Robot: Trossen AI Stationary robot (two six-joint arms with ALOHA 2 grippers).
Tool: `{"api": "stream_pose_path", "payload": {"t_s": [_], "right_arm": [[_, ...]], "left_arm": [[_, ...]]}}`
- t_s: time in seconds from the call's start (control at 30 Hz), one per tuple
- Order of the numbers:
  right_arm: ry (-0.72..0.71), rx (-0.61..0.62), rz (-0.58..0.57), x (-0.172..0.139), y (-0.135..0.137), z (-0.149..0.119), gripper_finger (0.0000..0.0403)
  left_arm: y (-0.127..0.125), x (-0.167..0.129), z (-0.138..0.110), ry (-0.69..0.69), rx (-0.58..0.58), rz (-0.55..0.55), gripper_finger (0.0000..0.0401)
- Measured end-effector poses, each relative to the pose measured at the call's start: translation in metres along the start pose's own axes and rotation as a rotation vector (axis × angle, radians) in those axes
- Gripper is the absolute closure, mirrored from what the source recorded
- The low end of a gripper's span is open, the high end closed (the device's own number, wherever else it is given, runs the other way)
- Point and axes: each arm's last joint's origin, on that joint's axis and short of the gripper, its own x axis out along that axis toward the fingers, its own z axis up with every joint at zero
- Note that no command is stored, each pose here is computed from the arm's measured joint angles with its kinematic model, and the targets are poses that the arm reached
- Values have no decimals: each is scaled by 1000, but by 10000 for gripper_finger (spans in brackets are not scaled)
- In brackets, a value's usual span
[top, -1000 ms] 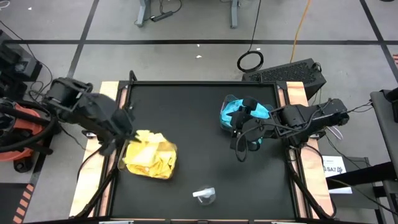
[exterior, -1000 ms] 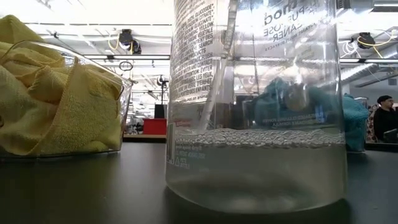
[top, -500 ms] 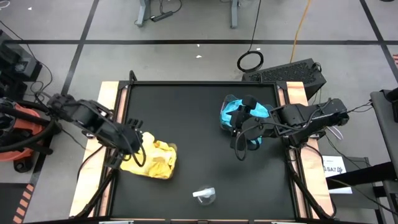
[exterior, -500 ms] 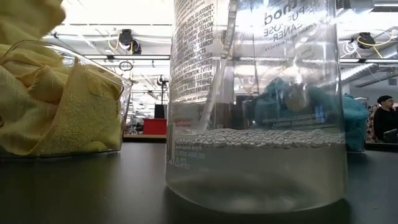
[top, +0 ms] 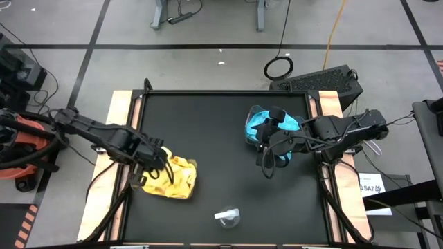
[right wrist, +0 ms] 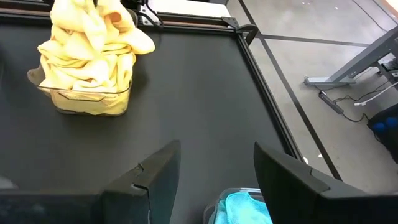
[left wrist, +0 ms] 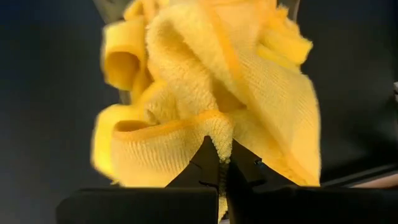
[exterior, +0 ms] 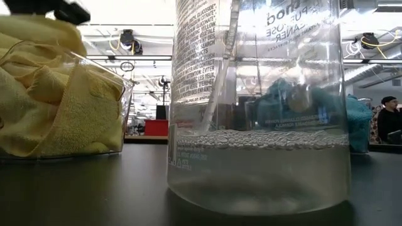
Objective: Sort microfiber towel by color & place in baskets
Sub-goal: Put the yellow microfiber towel into the bottom transparent bin
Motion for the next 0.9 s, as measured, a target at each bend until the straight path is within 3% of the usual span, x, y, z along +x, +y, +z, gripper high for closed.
{"api": "stream_pose_path", "payload": {"t_s": [0.2, 0.6, 0.9], "right_arm": [[0, 15, 0, 0, 0, 0, 206], [1, 23, 0, 0, 0, 0, 206], [1, 23, 1, 0, 0, 0, 206]], "left_arm": [[3, 47, -2, 3, -16, -85, 396], [11, 121, -25, 2, -95, -100, 389], [21, 128, -25, -30, -189, -114, 387]]}}
